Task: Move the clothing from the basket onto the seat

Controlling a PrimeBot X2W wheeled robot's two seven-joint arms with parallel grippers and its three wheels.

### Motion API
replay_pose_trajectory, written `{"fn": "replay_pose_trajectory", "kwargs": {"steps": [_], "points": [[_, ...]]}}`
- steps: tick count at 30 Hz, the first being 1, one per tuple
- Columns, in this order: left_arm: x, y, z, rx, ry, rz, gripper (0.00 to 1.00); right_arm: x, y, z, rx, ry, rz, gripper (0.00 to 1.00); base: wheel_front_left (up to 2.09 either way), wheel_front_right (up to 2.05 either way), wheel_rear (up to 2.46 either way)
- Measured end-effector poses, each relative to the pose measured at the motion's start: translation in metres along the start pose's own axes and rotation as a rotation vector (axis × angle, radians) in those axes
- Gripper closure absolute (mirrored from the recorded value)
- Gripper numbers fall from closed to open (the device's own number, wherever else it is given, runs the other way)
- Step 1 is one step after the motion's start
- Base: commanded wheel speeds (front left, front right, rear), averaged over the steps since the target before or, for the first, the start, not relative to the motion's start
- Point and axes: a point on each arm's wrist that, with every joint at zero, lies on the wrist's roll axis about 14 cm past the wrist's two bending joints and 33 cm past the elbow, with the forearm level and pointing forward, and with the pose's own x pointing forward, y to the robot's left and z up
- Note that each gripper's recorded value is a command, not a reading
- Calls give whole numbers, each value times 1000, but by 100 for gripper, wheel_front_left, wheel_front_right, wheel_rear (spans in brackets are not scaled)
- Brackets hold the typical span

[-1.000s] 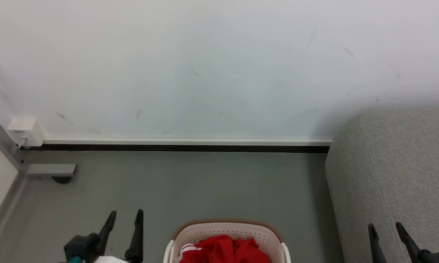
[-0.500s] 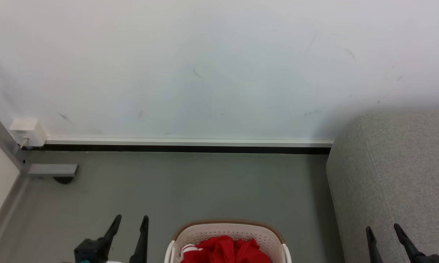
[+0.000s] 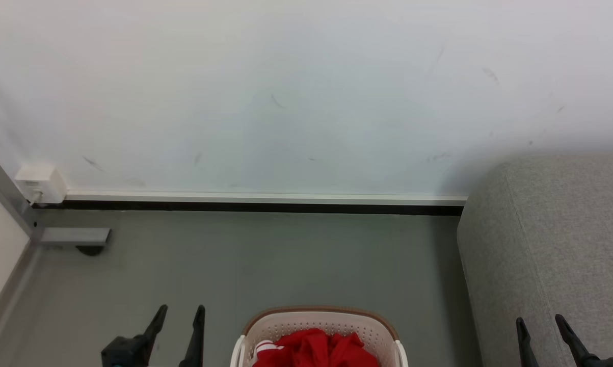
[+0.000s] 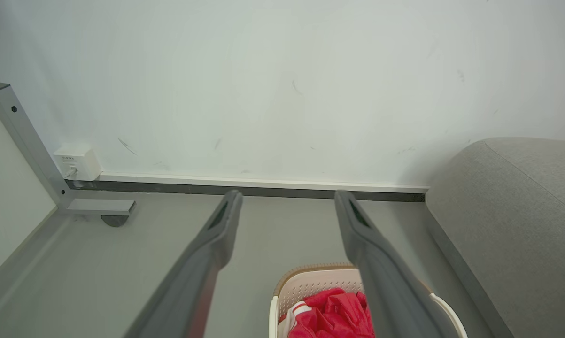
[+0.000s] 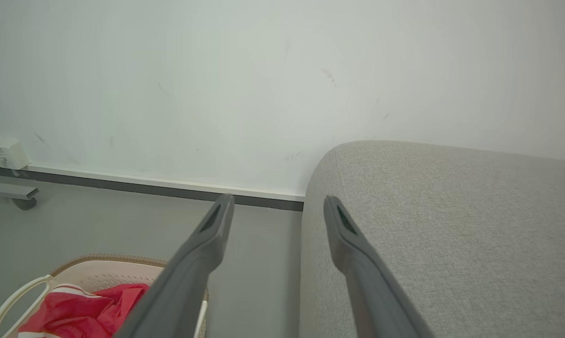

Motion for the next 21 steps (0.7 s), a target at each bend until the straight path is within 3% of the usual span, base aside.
{"fn": "replay_pose_trajectory", "kwargs": {"steps": [21], "points": [[4,-4,-3,-7,9,-13,0,-3,-4,-2,9,6,-15,0,0,0,0]]}}
